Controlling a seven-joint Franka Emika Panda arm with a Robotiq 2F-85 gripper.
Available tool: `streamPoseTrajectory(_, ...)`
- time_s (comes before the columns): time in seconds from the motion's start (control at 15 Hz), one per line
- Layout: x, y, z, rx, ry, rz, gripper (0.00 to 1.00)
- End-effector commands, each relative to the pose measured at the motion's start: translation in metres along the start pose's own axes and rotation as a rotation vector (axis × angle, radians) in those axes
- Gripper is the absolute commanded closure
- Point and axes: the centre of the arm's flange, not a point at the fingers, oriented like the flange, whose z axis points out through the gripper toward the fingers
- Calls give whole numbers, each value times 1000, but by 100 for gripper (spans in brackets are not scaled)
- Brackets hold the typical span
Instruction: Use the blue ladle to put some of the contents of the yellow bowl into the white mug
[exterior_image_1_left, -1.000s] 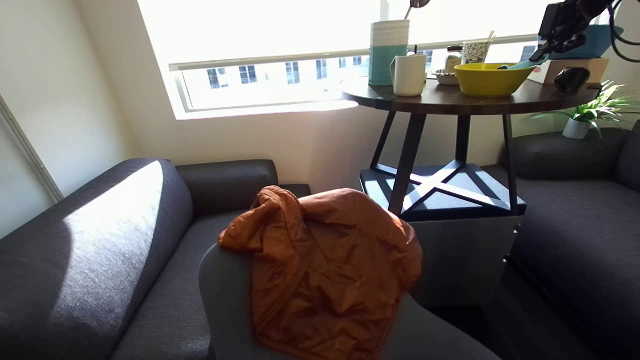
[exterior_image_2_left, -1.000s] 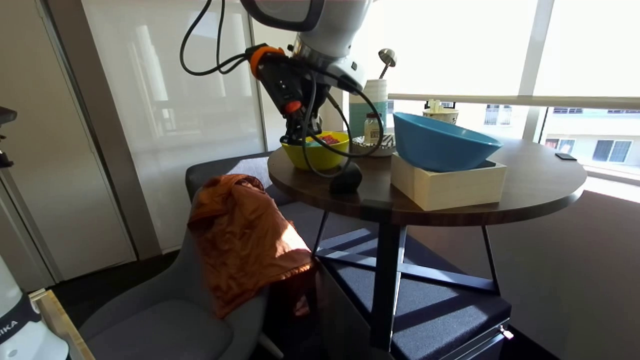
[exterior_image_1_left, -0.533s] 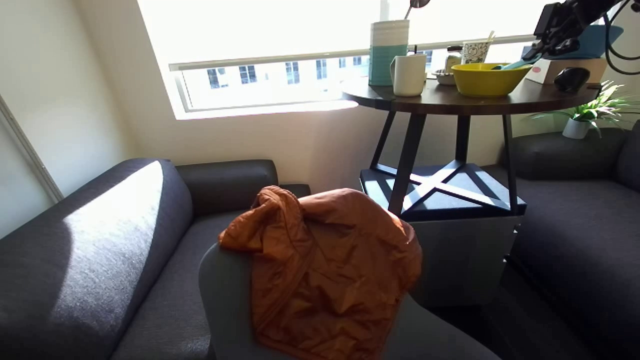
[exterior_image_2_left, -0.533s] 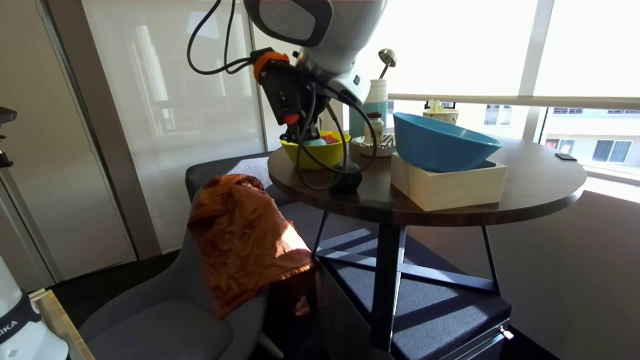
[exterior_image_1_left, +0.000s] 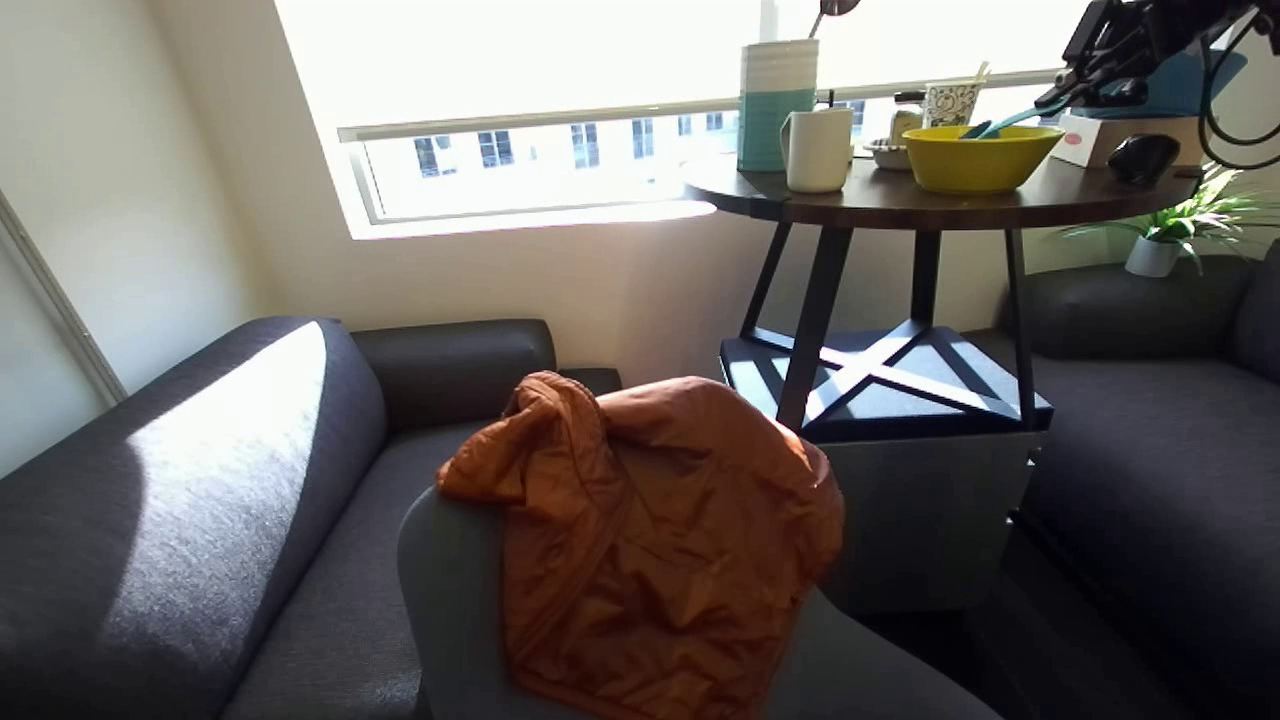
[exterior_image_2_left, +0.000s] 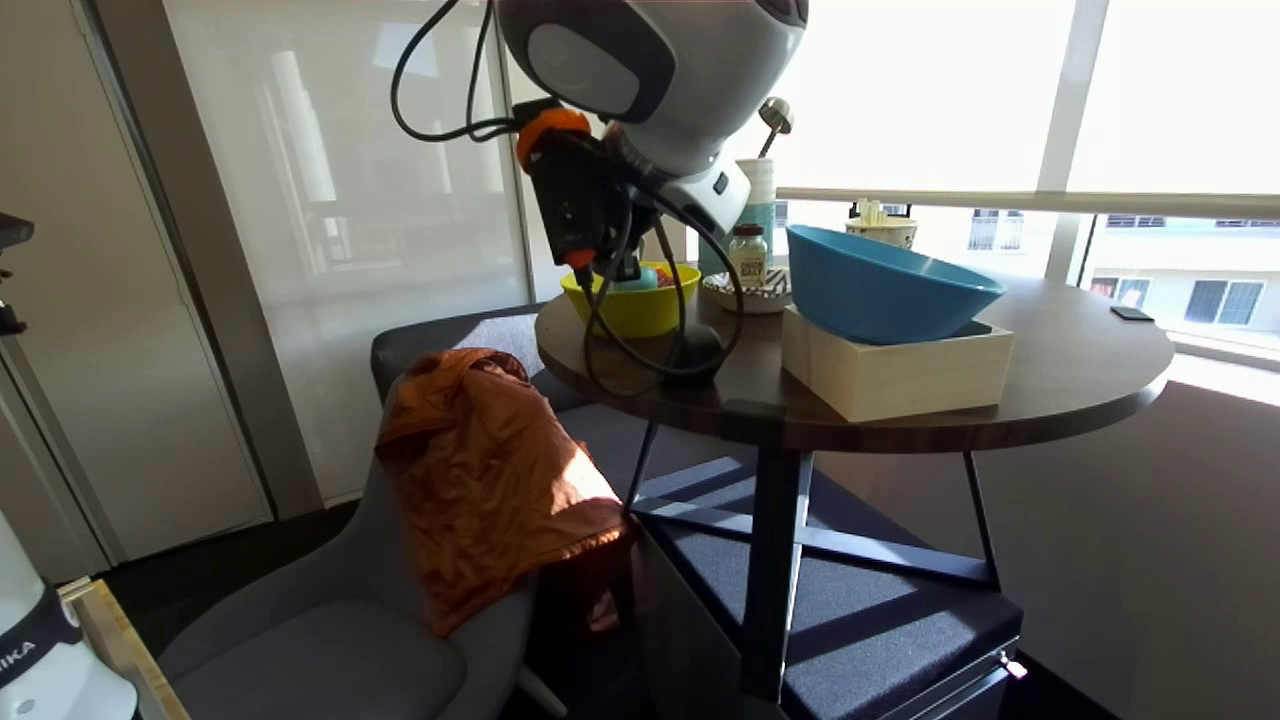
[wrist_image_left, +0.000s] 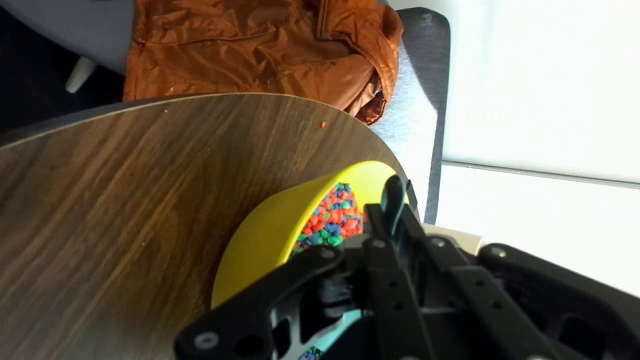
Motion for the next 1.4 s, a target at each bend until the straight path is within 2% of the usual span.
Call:
streamPoseTrajectory(0.0,7,-2,-10,83,11,13,98)
streamPoseTrajectory(0.53,0,-10,-30,244,24,-26,98)
streamPoseTrajectory(0.93,-8,-34,-41,380,60,-106,98)
streamPoseTrajectory(1.33,-10,-72,-44,414,118,-143,98)
